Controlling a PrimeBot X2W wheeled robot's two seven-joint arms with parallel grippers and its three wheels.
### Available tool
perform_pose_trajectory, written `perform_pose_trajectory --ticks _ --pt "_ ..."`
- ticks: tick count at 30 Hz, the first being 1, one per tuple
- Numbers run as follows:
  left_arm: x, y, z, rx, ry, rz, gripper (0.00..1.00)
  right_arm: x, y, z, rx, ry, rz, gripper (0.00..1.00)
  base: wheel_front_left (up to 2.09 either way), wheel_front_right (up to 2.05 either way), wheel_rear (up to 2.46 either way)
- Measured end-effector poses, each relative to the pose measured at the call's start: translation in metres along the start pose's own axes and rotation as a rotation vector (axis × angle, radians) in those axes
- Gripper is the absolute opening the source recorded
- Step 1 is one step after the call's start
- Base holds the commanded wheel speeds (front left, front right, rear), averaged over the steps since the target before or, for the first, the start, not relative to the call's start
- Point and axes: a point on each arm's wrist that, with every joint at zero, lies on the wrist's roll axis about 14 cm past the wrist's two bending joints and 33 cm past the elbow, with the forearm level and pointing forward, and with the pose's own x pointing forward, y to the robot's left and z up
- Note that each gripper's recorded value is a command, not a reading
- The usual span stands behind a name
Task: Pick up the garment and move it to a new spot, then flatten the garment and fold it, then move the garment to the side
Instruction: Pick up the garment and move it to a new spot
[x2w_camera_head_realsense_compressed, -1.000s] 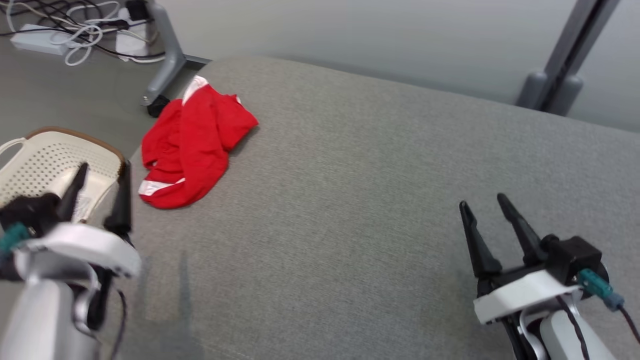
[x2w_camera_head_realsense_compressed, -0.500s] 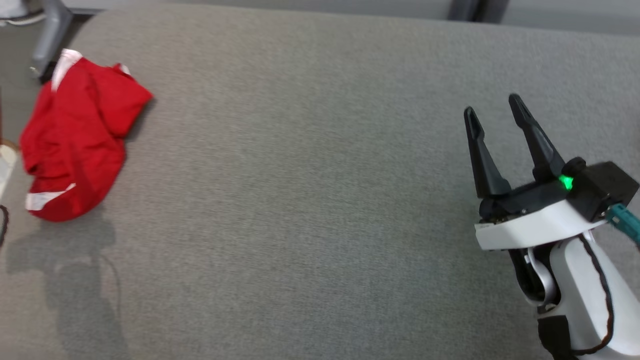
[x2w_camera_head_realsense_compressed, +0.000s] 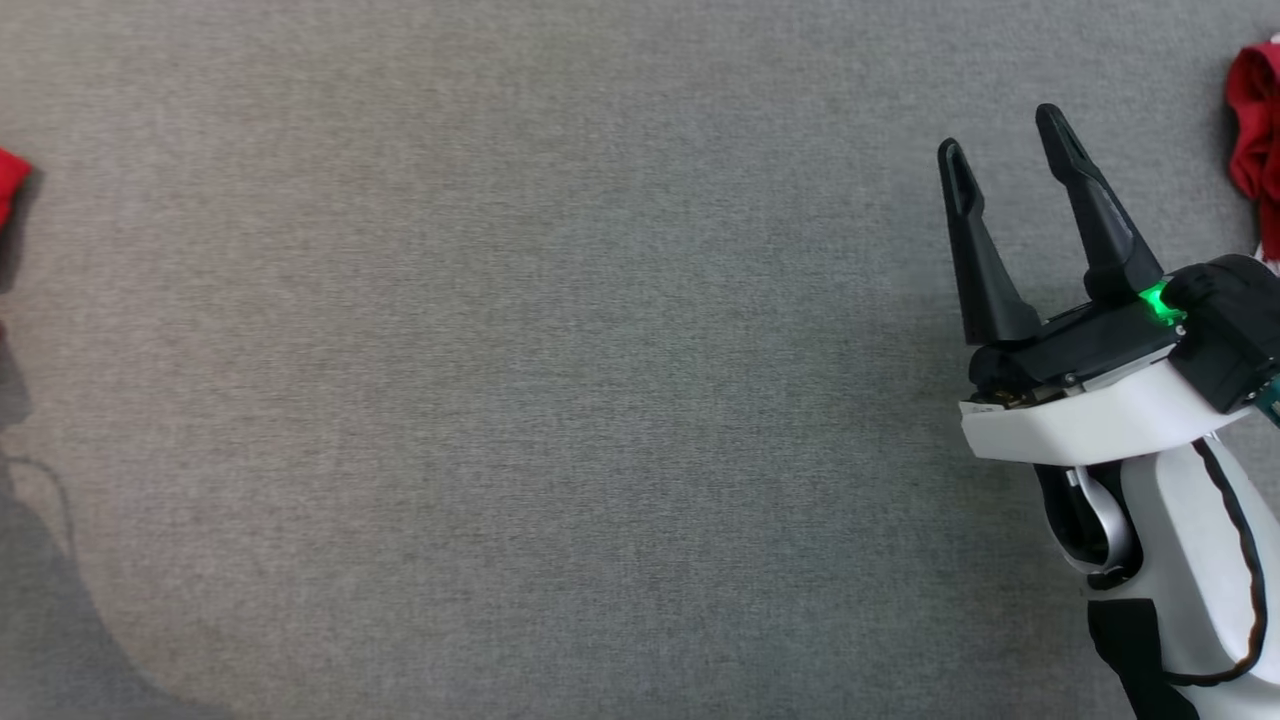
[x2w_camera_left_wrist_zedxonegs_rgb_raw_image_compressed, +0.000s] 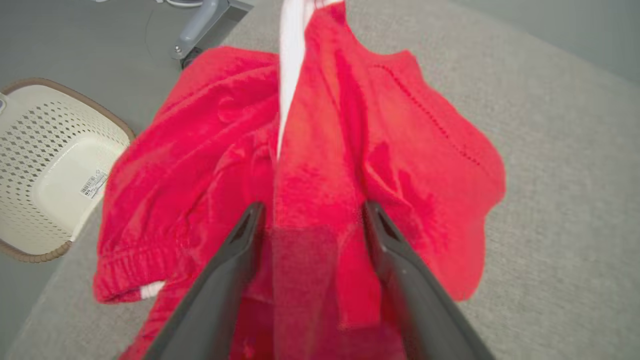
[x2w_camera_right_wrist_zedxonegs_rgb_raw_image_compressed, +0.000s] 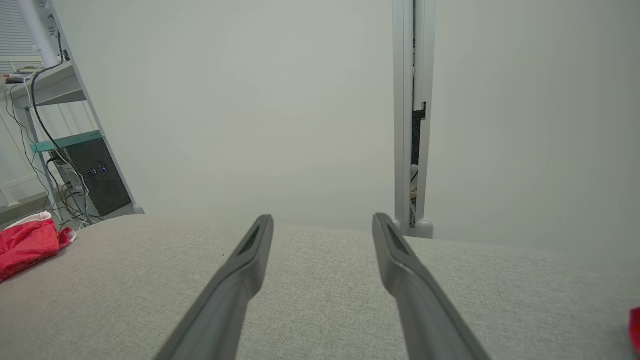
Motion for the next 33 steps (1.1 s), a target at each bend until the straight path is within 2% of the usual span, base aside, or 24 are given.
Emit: perform_pose_trajectory --ticks 2,5,6,7,8,15,20,28,33 --pt "0.008 -0.006 -0.022 -0.011 0.091 -0.008 1.0 -0.003 -0.008 -0.003 -0.008 0.009 -0.021 1.0 0.0 0.0 0.0" --pt "0.011 -0.006 -0.032 -0.007 0.156 -0.01 1.0 -0.007 -0.015 -0.006 -0.013 0.018 -0.038 1.0 0.0 0.0 0.0" --pt "0.01 -0.007 -0.031 -0.007 0.158 -0.012 0.78 -0.007 -0.015 -0.006 -0.014 0.018 -0.039 1.0 0.0 0.0 0.0" --pt "0.009 -0.007 -0.032 -0.01 0.158 -0.015 0.44 -0.007 -0.015 -0.005 -0.015 0.018 -0.039 1.0 0.0 0.0 0.0" --pt "0.009 -0.008 -0.031 -0.009 0.155 -0.02 0.0 -0.007 -0.014 -0.005 -0.015 0.018 -0.038 1.0 0.0 0.0 0.0" --pt "-0.002 -0.006 0.0 0.059 0.017 -0.026 0.0 -0.006 -0.005 0.002 -0.011 0.008 -0.023 1.0 0.0 0.0 0.0" --pt "-0.023 -0.013 0.03 0.133 -0.074 -0.057 0.0 -0.011 0.007 0.023 0.004 -0.028 -0.021 1.0 0.0 0.0 0.0" --pt "-0.077 -0.056 0.088 0.297 -0.252 -0.185 0.0 -0.04 0.018 0.056 0.005 -0.069 -0.047 1.0 0.0 0.0 0.0" --pt "-0.119 -0.098 0.117 0.37 -0.375 -0.299 0.0 -0.061 0.019 0.079 -0.007 -0.104 -0.075 1.0 0.0 0.0 0.0"
